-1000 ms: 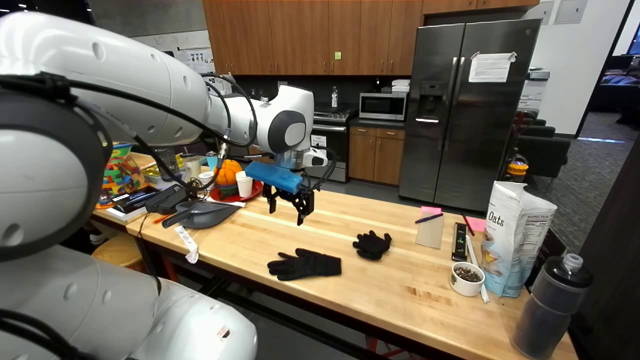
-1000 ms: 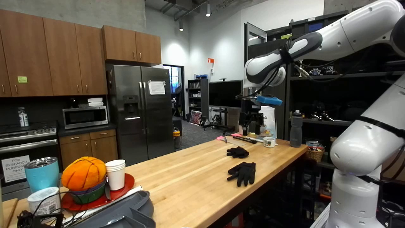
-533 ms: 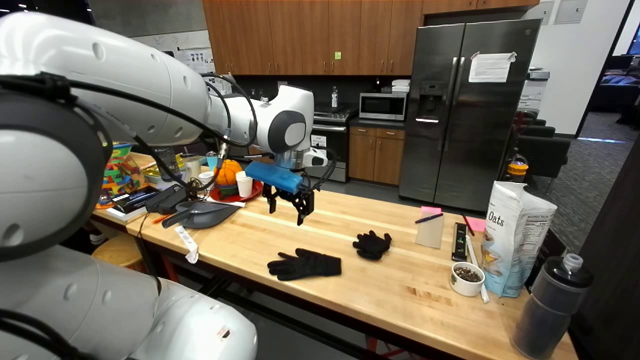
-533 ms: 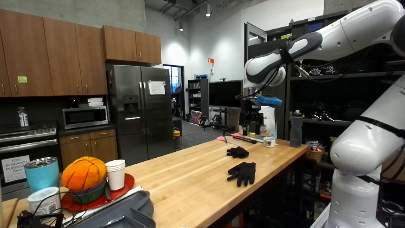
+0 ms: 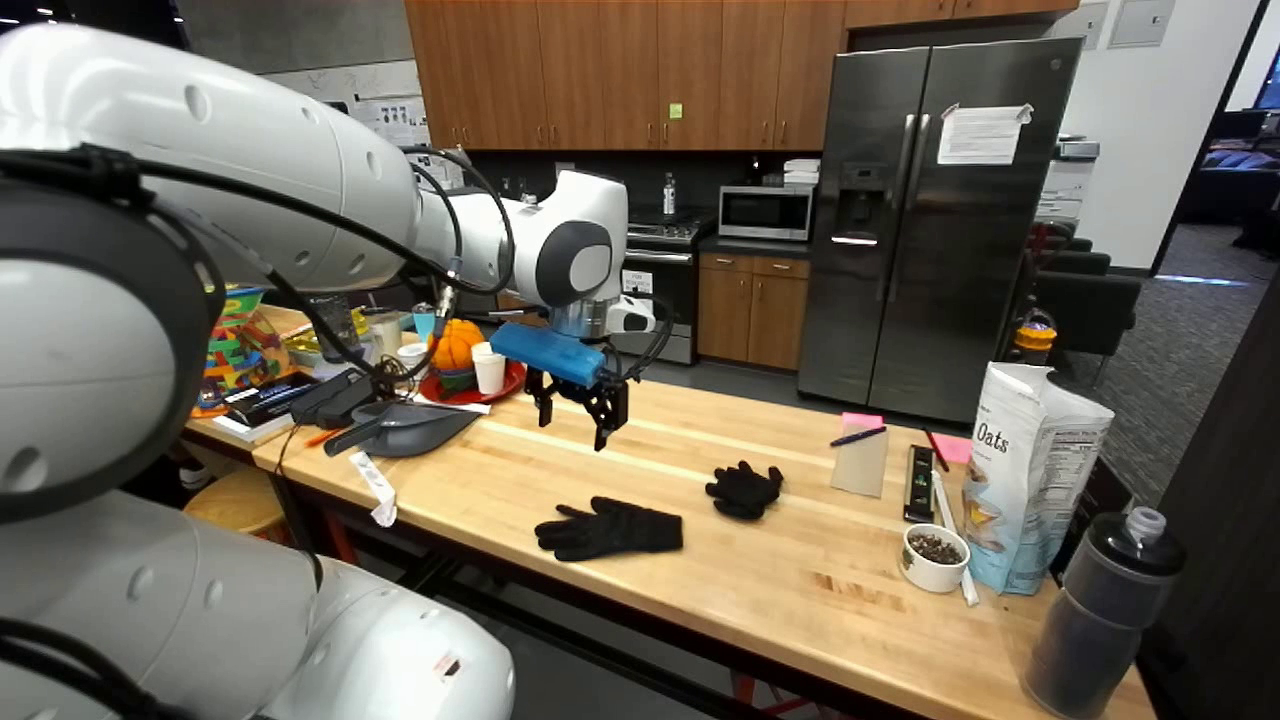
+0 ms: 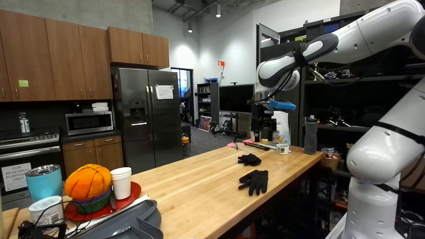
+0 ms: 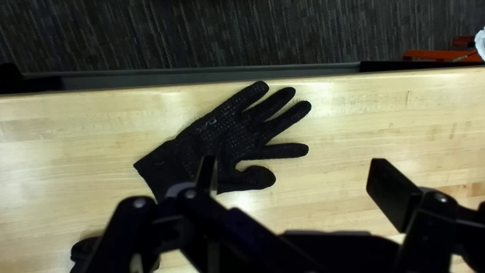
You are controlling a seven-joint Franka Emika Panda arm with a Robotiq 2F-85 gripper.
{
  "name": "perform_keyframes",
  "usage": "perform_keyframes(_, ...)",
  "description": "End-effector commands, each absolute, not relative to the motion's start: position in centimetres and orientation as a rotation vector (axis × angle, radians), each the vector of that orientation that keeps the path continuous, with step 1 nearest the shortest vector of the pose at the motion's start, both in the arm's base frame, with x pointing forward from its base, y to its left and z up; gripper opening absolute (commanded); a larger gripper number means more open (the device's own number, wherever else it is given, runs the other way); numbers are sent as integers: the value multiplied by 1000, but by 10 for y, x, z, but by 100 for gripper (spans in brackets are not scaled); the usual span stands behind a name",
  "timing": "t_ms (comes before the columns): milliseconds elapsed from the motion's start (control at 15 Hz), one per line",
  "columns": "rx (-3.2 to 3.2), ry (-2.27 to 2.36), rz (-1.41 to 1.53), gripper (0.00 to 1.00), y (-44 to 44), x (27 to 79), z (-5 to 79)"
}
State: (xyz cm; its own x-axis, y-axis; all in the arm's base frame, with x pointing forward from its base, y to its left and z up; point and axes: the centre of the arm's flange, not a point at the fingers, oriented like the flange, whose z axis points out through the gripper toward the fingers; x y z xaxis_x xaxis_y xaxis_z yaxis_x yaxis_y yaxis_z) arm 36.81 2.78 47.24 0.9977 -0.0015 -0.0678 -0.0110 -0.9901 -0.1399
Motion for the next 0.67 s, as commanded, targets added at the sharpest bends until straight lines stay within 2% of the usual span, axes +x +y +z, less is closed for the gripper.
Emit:
perform_keyframes(0,-3010,13,96,100,30,368,473)
perform_keyframes(600,-2918,582,-144,100,-19,411,457)
